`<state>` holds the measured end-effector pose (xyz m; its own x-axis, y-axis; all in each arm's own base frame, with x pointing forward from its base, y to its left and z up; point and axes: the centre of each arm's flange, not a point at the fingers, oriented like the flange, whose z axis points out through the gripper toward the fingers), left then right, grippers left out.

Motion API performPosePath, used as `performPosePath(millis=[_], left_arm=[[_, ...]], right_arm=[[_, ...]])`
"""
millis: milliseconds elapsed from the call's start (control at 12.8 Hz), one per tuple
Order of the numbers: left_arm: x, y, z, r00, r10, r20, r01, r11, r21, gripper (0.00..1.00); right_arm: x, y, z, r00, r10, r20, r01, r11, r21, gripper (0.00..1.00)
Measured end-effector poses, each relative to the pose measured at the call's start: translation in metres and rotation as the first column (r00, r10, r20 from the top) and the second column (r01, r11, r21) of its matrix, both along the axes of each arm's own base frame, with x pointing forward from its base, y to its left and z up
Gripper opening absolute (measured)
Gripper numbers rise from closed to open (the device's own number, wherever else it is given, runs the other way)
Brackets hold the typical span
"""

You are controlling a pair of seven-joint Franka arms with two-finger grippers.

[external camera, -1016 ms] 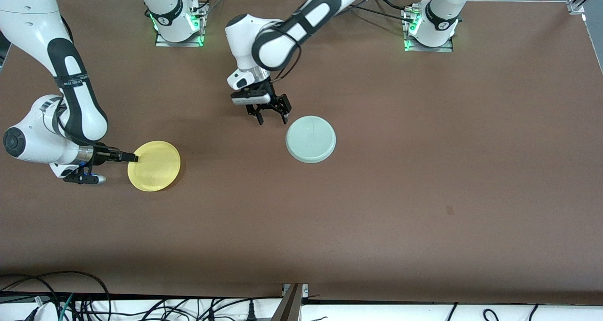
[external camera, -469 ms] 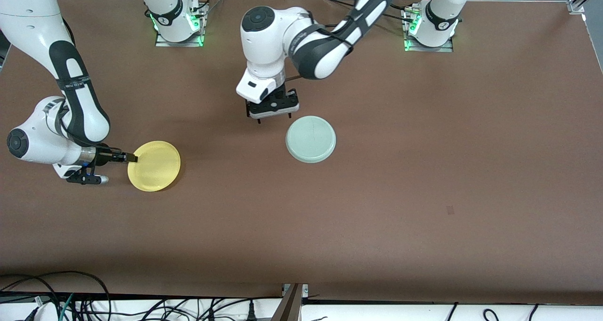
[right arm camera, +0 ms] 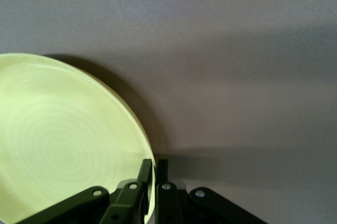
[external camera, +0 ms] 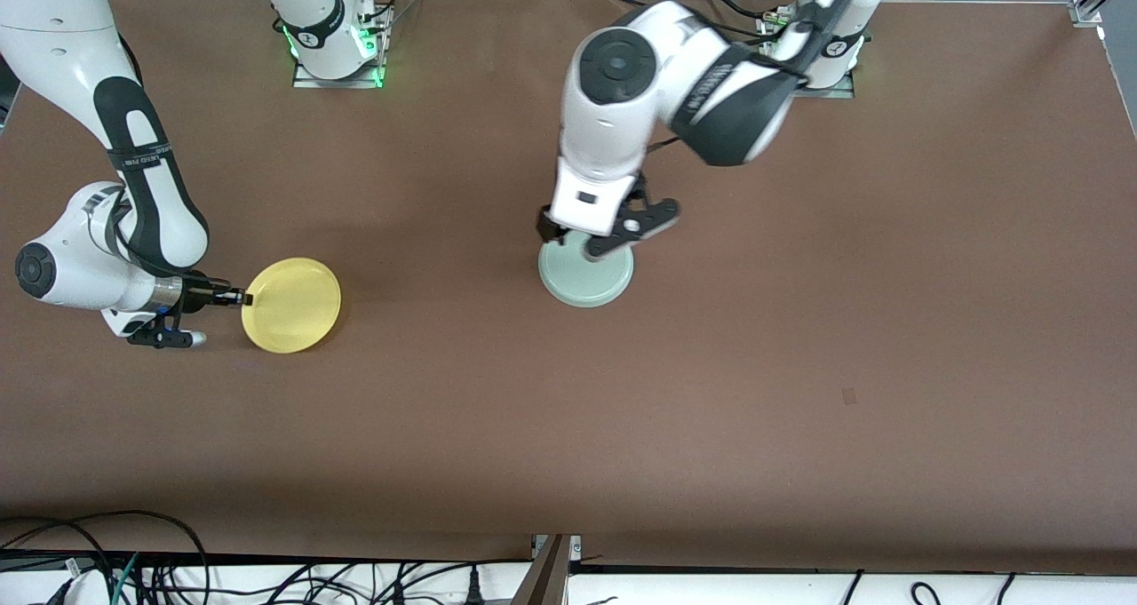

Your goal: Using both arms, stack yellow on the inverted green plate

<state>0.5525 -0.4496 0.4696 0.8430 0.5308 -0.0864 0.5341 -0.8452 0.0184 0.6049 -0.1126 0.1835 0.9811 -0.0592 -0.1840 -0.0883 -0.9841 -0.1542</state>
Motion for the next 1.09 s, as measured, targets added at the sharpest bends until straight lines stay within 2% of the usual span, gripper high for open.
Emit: performPosePath(millis=[78, 235, 391, 626, 782, 938, 1095], left_arm=[[0.007, 0.021, 0.011, 1.0, 0.008, -0.017, -0.008, 1.0, 0.013, 1.0], [0.016, 0.061, 0.033, 0.999, -0.01, -0.049, 0.012, 0.999, 0.037, 1.0], [0.025, 0.11, 0.06, 0.994, -0.073, -0.078, 0.075, 0.997, 0.032, 1.0], [0.042, 0.197, 0.099, 0.985, -0.145, -0.091, 0.141, 0.989, -0.048, 1.0], [0.054, 0.256, 0.111, 0.98, -0.17, -0.1, 0.158, 0.98, -0.117, 1.0], [0.056, 0.301, 0.115, 0.969, -0.208, -0.131, 0.187, 0.97, -0.152, 1.0], [0.049, 0.332, 0.126, 0.951, -0.275, -0.141, 0.251, 0.953, -0.17, 1.0]], right_arm=[[0.001, 0.002, 0.003, 1.0, 0.003, 0.004, -0.003, 1.0, 0.002, 0.02], [0.008, 0.008, 0.01, 1.0, 0.015, 0.022, -0.015, 1.0, 0.006, 0.02], [0.023, 0.031, 0.031, 0.997, 0.05, 0.054, -0.051, 0.998, 0.025, 0.02], [0.036, 0.098, 0.077, 0.986, 0.148, 0.078, -0.155, 0.984, 0.091, 0.02], [0.035, 0.158, 0.092, 0.979, 0.184, 0.082, -0.194, 0.972, 0.134, 0.02], [0.03, 0.223, 0.098, 0.992, 0.117, 0.057, -0.124, 0.98, 0.155, 0.02], [0.02, 0.296, 0.104, 0.998, 0.03, 0.06, -0.039, 0.988, 0.148, 0.02]])
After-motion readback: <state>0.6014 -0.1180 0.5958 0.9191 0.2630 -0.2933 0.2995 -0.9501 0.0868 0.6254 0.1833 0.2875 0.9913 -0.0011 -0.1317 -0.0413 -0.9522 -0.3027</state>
